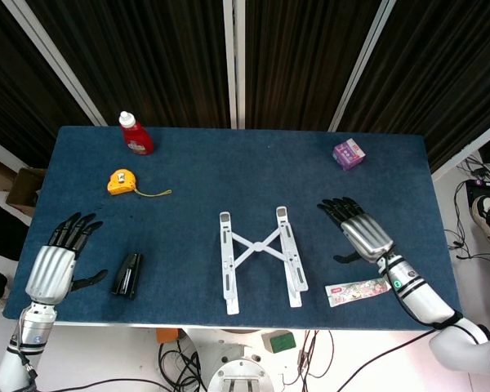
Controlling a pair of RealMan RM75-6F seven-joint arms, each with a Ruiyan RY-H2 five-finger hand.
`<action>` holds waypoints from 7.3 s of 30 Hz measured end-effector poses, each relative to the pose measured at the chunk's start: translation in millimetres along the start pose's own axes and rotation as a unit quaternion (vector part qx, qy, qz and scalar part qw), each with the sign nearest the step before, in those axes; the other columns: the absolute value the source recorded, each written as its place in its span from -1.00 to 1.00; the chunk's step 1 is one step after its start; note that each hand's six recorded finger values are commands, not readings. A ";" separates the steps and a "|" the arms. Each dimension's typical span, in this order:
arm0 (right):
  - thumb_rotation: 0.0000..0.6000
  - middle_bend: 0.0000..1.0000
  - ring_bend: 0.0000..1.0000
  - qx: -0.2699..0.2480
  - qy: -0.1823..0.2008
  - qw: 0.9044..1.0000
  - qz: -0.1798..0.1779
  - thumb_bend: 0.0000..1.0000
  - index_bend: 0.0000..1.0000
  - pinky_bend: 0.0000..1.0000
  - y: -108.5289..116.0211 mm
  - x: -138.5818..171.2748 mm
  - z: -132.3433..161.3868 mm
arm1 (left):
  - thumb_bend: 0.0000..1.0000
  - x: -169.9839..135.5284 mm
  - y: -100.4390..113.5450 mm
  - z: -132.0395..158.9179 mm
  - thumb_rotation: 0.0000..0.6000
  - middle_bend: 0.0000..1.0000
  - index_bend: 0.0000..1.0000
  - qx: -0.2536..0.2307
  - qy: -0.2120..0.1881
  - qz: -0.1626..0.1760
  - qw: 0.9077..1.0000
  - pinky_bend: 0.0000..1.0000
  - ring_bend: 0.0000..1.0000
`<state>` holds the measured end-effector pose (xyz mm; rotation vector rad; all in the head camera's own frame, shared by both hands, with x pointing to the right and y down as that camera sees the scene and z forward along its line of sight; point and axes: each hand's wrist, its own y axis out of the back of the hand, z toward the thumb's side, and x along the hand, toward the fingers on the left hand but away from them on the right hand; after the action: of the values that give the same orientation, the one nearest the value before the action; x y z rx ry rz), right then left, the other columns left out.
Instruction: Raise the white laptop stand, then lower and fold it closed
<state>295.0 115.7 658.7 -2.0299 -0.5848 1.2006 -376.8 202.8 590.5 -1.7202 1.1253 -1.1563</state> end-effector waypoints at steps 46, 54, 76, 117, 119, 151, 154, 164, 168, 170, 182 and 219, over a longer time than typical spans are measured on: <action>1.00 -0.87 -1.00 -0.394 0.017 0.913 -0.107 -0.95 -1.00 -1.00 6.9 -141.6 62.3 | -0.86 -24.8 0.5 -23.5 1.00 -0.79 -0.65 -0.007 0.030 0.005 0.999 -0.70 -0.91; 1.00 -0.86 -1.00 -0.400 -0.035 0.908 -0.122 -0.95 -1.00 -1.00 6.5 -159.9 38.7 | -0.86 -24.6 0.7 -22.7 1.00 -0.79 -0.65 -0.005 0.029 0.005 1.000 -0.70 -0.91; 1.00 -0.88 -1.00 -0.321 -0.051 0.944 -0.058 -1.00 -1.00 -1.00 -6.4 -150.7 27.8 | -0.86 -22.0 0.3 -21.0 1.00 -0.79 -0.65 -0.005 0.026 0.003 1.000 -0.70 -0.91; 1.00 -0.88 -1.00 -0.331 -0.055 0.941 -0.028 -1.00 -1.00 -1.00 -29.4 -159.3 42.7 | -0.86 -25.6 -1.7 -23.6 1.00 -0.79 -0.65 -0.009 0.033 0.003 0.999 -0.70 -0.91; 1.00 -0.88 -1.00 -0.328 -0.062 0.942 -0.026 -1.00 -1.00 -1.00 -34.7 -164.2 41.2 | -0.86 -25.8 -2.4 -24.5 1.00 -0.79 -0.65 -0.010 0.034 0.002 0.999 -0.70 -0.91; 1.00 -0.90 -1.00 -0.296 -0.005 0.953 -0.069 -1.00 -1.00 -1.00 7.5 -82.7 36.2 | -0.86 22.0 -18.9 16.2 1.00 -0.79 -0.62 0.004 -0.074 -0.062 0.995 -0.69 -0.88; 1.00 -0.90 -1.00 -0.284 -0.011 0.955 -0.084 -1.00 -1.00 -1.00 24.0 -45.1 20.7 | -0.86 29.6 -21.6 28.2 1.00 -0.79 -0.62 -0.006 -0.092 -0.067 0.993 -0.69 -0.88; 1.00 -0.90 -1.00 -0.261 -0.044 0.957 -0.122 -1.00 -1.00 -1.00 56.6 46.6 -20.7 | -0.81 54.4 -54.8 76.6 1.00 -0.61 -0.47 -0.092 -0.160 -0.133 0.974 -0.52 -0.74; 1.00 -0.90 -1.00 -0.265 -0.037 0.954 -0.137 -1.00 -1.00 -1.00 66.1 56.9 -19.5 | -0.81 76.6 -77.7 112.8 1.00 -0.59 -0.47 -0.156 -0.193 -0.185 0.951 -0.50 -0.72; 1.00 -0.90 -1.00 -0.265 -0.035 0.953 -0.143 -1.00 -1.00 -1.00 69.0 60.5 -18.4 | -0.81 86.7 -88.9 129.5 1.00 -0.59 -0.47 -0.181 -0.202 -0.206 0.940 -0.49 -0.72; 1.00 -0.90 -1.00 -0.267 -0.047 0.951 -0.148 -1.00 -1.00 -1.00 59.7 64.1 -25.9 | -0.81 140.0 -144.6 151.6 1.00 -0.50 -0.42 -0.237 -0.158 -0.252 0.925 -0.41 -0.67; 1.00 -0.87 -1.00 -0.306 -0.022 0.949 -0.077 -1.00 -1.00 -1.00 11.0 -24.6 -20.6 | -0.81 121.6 -86.5 43.2 1.00 -0.48 -0.43 -0.028 -0.085 -0.152 0.984 -0.50 -0.66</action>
<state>301.9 85.0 671.1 -2.4000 -1.2372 1.0525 -290.0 121.1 690.1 -2.0442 0.8173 -1.1382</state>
